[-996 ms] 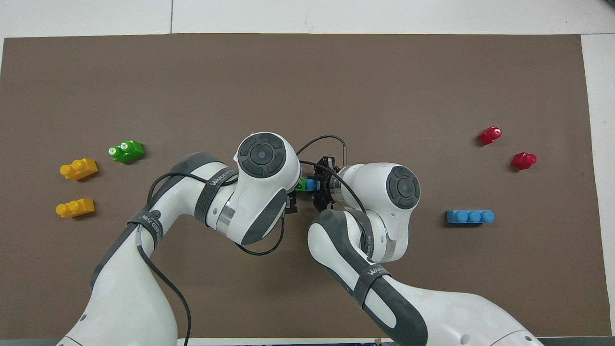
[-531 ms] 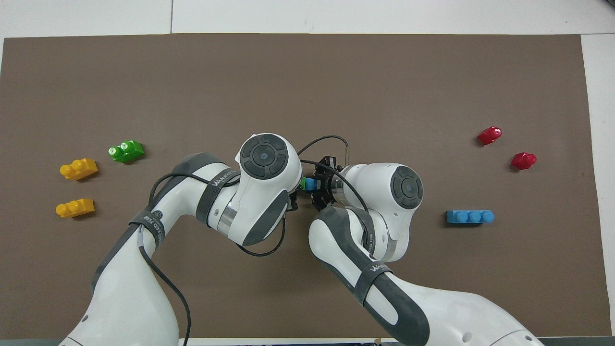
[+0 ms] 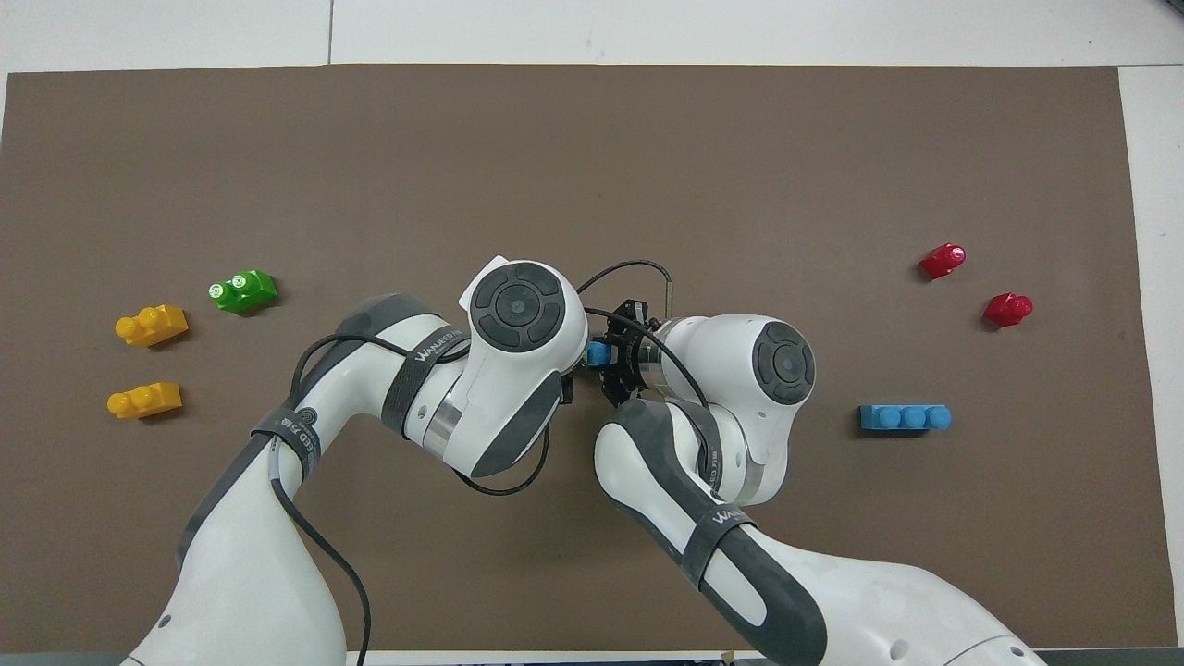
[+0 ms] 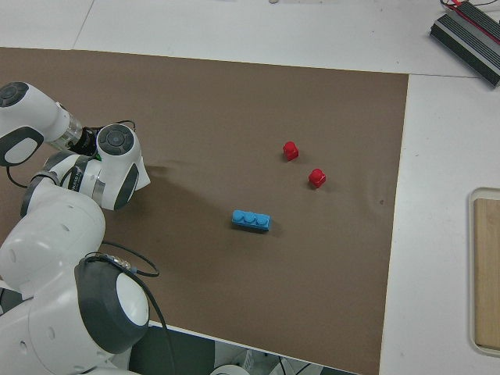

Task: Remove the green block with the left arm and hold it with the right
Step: 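Pull the green block away with the left gripper while the right gripper pulls blue, then lower the green block near yellow blocks while the right gripper lowers blue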

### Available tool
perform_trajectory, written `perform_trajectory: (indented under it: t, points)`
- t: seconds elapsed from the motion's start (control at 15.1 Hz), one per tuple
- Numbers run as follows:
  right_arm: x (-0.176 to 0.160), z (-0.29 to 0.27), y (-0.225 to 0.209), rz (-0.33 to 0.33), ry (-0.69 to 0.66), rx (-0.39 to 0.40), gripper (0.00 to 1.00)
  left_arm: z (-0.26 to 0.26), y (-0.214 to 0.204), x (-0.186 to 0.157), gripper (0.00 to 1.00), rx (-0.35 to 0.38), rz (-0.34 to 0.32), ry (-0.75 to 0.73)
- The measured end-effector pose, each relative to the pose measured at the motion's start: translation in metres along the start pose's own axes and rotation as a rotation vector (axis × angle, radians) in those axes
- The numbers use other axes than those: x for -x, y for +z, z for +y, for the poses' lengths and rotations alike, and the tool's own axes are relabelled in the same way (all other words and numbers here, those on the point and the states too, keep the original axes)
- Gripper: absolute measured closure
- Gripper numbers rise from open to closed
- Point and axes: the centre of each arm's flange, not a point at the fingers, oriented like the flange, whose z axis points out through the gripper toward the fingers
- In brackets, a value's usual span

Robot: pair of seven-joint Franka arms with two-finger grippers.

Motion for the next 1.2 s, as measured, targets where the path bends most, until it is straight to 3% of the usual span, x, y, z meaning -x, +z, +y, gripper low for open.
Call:
perform_trajectory:
  t: [0.4,0.73,0.93,1.2]
  points:
    - [-0.001,-0.006,-0.005,-0.005,0.007,-0.013,0.66,0.014,-0.079,-0.05,0.64,0.011,0.006,0.03]
    - [-0.015,-0.06,-0.06,-0.067,0.015,0.018,0.66,0.022,-0.094,-0.12,0.64,-0.04,0.035,0.216]
    - [-0.059,-0.096,-0.113,-0.069,-0.02,0.031,0.66,0.038,-0.089,-0.176,0.64,-0.067,0.038,0.318]
    - [-0.17,-0.125,-0.161,-0.064,-0.013,0.076,0.66,0.052,-0.088,-0.243,0.64,-0.085,0.026,0.52]
